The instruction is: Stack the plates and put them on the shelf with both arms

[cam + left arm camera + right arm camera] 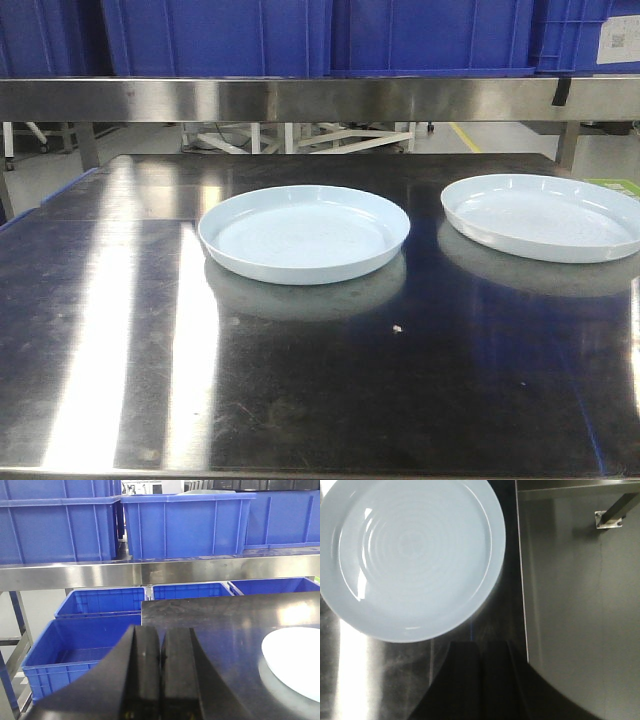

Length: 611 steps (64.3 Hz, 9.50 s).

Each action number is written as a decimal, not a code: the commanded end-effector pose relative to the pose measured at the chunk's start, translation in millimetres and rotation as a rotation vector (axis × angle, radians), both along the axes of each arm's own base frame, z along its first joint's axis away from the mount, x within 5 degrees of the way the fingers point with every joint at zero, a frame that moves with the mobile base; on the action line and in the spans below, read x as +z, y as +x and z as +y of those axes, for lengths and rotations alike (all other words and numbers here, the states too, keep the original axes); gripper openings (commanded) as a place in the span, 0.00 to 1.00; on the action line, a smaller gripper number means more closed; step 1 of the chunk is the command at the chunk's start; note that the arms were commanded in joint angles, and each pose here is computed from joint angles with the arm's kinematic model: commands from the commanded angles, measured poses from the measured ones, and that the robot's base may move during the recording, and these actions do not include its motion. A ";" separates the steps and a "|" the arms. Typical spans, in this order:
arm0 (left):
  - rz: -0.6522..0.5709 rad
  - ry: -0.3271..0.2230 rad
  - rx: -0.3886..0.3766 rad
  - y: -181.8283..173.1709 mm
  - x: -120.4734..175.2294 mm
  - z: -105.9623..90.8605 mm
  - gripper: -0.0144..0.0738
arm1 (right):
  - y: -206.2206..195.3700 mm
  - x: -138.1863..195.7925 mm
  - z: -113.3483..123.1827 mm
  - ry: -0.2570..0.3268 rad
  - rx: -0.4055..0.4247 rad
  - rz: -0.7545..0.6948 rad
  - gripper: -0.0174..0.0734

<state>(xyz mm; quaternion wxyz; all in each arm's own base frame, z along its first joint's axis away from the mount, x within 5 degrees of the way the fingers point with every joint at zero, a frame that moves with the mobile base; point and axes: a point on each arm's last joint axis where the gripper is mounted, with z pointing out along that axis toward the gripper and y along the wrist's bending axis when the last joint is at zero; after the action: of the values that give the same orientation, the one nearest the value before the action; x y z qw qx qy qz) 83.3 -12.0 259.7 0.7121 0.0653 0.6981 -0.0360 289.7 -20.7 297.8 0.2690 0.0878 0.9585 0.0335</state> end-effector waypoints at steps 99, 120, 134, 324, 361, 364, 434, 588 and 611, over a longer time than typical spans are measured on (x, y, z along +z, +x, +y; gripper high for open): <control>-0.108 -0.027 0.010 -0.4 16.9 1.0 0.26 | 139.1 -44.9 -34.1 0.086 -0.072 0.245 0.23; -0.108 -0.027 0.010 -0.4 16.9 1.0 0.26 | 125.9 8.8 -34.0 0.113 -0.079 0.111 0.23; -0.108 -0.027 0.010 -0.4 16.9 1.0 0.26 | 118.2 32.6 -9.2 0.220 -0.036 0.050 0.23; -0.108 -0.027 0.010 -0.4 16.9 1.0 0.26 | 107.5 -50.4 172.1 0.236 0.232 0.076 0.62; -0.108 -0.027 0.010 -0.4 16.9 1.0 0.26 | 110.1 -60.5 174.5 0.232 0.231 0.095 0.39; -0.108 -0.027 0.010 -0.4 16.9 1.0 0.26 | 110.1 -60.5 174.5 0.232 0.231 0.095 0.32; -0.108 -0.027 0.010 -0.4 16.9 1.0 0.26 | -15.4 16.4 102.4 0.215 0.161 -0.643 0.23; -0.108 -0.027 0.010 -0.4 16.9 1.0 0.26 | -189.8 -2.0 34.0 0.030 0.119 -1.083 0.23; -0.108 -0.027 0.010 -0.4 16.9 1.0 0.26 | -189.8 -2.0 34.0 0.030 0.119 -1.083 0.23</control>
<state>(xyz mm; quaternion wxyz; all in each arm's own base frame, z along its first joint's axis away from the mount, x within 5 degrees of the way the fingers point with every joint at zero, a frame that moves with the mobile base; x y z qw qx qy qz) 83.3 -12.0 259.2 0.7115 0.0653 0.6987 -0.0360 99.8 15.8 276.6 0.6749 -0.0005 0.7302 0.1061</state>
